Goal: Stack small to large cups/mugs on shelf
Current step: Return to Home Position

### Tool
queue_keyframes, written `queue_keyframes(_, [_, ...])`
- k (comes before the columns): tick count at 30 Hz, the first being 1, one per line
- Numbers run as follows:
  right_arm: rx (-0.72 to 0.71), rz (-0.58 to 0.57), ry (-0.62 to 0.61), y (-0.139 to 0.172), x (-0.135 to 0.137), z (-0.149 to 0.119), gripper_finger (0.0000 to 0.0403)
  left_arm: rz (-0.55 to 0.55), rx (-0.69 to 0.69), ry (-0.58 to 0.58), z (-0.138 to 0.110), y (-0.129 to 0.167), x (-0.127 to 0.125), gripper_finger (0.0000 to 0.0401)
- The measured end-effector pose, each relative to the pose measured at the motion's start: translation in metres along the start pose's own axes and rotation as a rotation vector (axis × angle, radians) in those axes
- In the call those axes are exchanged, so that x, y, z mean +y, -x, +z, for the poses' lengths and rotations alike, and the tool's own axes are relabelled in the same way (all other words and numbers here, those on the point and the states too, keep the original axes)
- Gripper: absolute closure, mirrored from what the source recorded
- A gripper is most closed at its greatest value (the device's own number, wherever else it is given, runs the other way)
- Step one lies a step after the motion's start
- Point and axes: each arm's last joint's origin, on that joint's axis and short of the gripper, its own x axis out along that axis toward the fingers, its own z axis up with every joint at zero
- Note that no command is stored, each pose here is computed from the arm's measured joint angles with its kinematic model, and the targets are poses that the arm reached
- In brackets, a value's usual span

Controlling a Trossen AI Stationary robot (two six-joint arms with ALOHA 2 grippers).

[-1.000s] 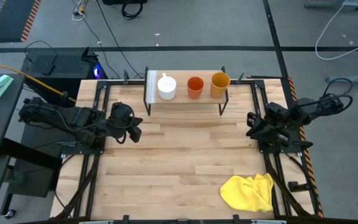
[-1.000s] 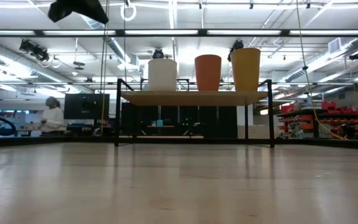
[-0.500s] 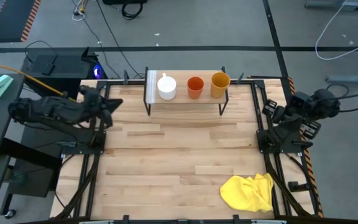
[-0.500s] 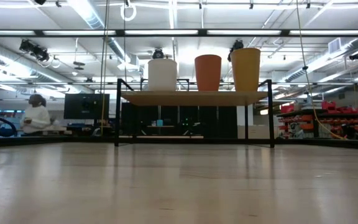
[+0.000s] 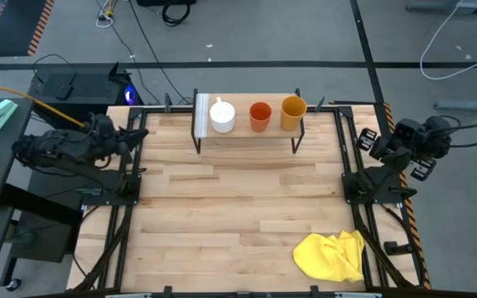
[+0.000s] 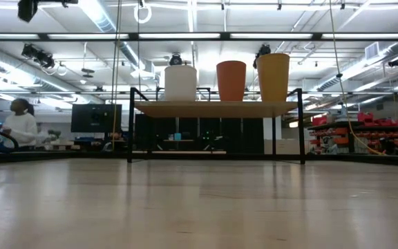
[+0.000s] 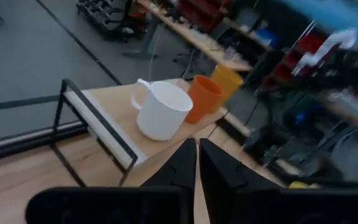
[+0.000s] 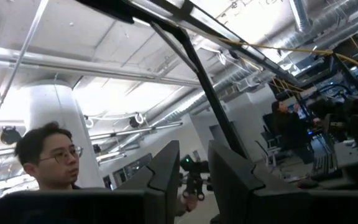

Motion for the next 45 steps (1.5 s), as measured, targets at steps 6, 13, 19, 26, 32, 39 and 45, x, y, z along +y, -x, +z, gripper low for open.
queue_keyframes(6, [-0.028, 0.006, -0.005, -0.002, -0.007, -0.014, 0.031, -0.152, -0.077, 0.056, -0.021, -0.002, 0.013, 0.0367])
queue_keyframes(13, [-0.129, 0.11, -0.005, -0.002, -0.02, -0.043, 0.031, -0.224, -0.109, 0.112, -0.037, 0.001, 0.03, 0.0376])
queue_keyframes(19, [-0.147, 0.124, -0.024, 0.0, -0.027, -0.057, 0.031, -0.244, -0.125, 0.115, -0.046, -0.001, 0.034, 0.0374])
queue_keyframes(26, [-0.208, 0.165, -0.028, 0.006, -0.035, -0.073, 0.031, -0.247, -0.085, 0.118, -0.061, -0.009, 0.035, 0.0365])
queue_keyframes(32, [-0.248, 0.212, -0.03, 0.013, -0.04, -0.085, 0.031, -0.284, -0.131, 0.135, -0.056, -0.003, 0.039, 0.0374])
queue_keyframes(39, [-0.272, 0.243, -0.025, 0.018, -0.042, -0.092, 0.031, -0.341, -0.194, 0.129, -0.046, 0.006, 0.042, 0.0374])
queue_keyframes(45, [-0.288, 0.267, -0.01, 0.019, -0.041, -0.09, 0.031, -0.329, -0.169, 0.118, -0.052, 0.003, 0.043, 0.0365])
